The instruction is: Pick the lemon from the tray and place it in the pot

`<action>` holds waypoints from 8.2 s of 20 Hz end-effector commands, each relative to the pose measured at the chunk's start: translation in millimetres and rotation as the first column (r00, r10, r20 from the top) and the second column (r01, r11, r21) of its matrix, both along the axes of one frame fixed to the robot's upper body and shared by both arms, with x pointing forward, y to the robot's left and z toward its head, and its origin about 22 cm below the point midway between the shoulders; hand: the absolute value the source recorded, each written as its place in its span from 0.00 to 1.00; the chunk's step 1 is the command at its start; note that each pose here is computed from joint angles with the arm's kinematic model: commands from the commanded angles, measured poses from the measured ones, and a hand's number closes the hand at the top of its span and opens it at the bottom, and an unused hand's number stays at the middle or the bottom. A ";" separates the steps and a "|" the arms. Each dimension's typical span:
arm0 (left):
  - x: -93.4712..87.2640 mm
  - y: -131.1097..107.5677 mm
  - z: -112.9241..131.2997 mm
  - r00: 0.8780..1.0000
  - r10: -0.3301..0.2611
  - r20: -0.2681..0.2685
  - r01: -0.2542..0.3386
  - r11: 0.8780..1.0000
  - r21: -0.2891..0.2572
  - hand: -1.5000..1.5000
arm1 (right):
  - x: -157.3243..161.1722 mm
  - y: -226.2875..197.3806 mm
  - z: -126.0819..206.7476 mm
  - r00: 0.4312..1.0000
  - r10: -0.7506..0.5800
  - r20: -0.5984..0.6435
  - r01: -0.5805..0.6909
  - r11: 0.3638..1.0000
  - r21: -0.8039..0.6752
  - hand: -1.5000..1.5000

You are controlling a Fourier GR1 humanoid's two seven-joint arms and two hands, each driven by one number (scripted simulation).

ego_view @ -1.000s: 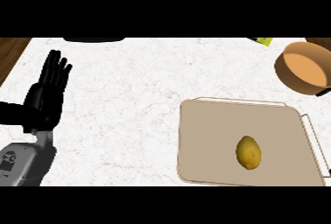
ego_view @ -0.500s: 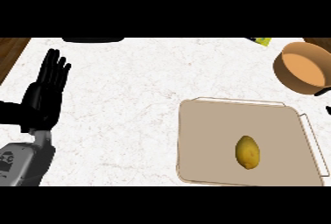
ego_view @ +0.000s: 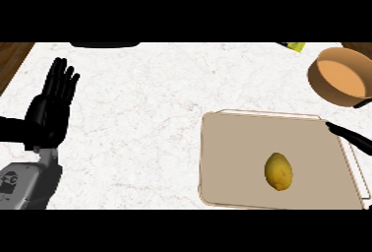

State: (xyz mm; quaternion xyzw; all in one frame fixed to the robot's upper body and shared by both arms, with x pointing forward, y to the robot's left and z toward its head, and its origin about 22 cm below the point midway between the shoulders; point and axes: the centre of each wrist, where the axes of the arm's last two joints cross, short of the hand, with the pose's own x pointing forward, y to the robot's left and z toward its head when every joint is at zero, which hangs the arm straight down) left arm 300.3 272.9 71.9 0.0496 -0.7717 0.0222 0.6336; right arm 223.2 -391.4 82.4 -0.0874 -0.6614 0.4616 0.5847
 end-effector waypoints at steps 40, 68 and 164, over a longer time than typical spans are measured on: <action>0.6 -7.6 22.1 1.000 -0.007 -0.002 0.007 1.000 -0.001 0.50 | 22.1 131.9 -113.4 0.993 0.115 -0.012 -0.116 0.990 -0.076 1.00; 8.0 -27.1 21.8 0.992 -0.117 0.047 0.117 0.993 0.007 0.50 | 131.4 128.1 18.3 0.577 -0.733 0.361 0.811 0.564 -0.153 1.00; -9.0 1.0 8.0 1.000 -0.012 -0.009 0.012 1.000 -0.005 0.50 | -1.4 -83.2 38.3 -0.457 -0.884 0.104 0.696 -0.282 0.660 0.00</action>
